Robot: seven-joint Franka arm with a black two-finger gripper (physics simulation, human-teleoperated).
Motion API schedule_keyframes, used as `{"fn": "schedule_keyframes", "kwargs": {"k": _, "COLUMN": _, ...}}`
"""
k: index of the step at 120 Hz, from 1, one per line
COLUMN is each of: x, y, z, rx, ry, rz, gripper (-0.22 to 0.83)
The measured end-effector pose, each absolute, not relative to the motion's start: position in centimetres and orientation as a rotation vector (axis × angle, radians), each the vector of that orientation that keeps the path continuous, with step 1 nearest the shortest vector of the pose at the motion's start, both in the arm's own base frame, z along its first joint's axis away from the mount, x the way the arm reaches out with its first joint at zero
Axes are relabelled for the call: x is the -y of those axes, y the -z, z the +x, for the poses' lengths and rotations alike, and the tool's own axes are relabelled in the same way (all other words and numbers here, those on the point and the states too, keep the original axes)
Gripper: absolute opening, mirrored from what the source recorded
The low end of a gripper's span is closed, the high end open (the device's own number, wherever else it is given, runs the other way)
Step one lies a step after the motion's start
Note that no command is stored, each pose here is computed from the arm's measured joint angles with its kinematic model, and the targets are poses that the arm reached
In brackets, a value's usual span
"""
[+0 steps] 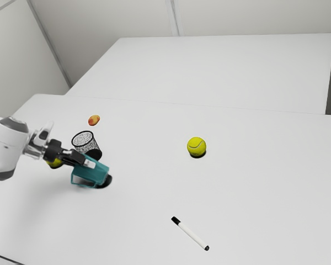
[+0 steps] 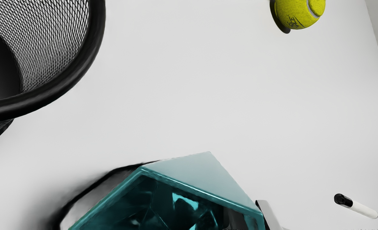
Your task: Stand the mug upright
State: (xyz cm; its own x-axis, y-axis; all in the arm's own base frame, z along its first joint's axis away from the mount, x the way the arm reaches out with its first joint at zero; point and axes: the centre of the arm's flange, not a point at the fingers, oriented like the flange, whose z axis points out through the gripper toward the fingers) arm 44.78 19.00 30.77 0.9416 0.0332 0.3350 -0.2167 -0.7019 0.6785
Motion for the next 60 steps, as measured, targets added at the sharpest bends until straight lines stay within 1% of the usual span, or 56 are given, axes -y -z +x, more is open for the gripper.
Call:
{"fn": "schedule_keyframes", "kwargs": {"k": 3, "x": -18.5, "y": -31.2, "z": 44.8, "rx": 0.144, "ry": -0.425, "rz": 2.311, "gripper": -0.13}}
{"fn": "schedule_keyframes", "kwargs": {"k": 21, "x": -15.8, "y": -33.8, "z": 45.7, "rx": 0.253, "ry": -0.465, "rz": 2.310, "gripper": -0.14}}
{"fn": "schedule_keyframes", "kwargs": {"k": 36, "x": -13.9, "y": -35.1, "z": 46.5, "rx": 0.332, "ry": -0.469, "rz": 2.327, "gripper": -0.14}}
{"fn": "schedule_keyframes", "kwargs": {"k": 48, "x": -12.6, "y": -36.1, "z": 47.7, "rx": 0.398, "ry": -0.469, "rz": 2.363, "gripper": -0.15}}
{"fn": "schedule_keyframes", "kwargs": {"k": 60, "x": -10.9, "y": -37.5, "z": 50.0, "rx": 0.504, "ry": -0.447, "rz": 2.428, "gripper": -0.15}}
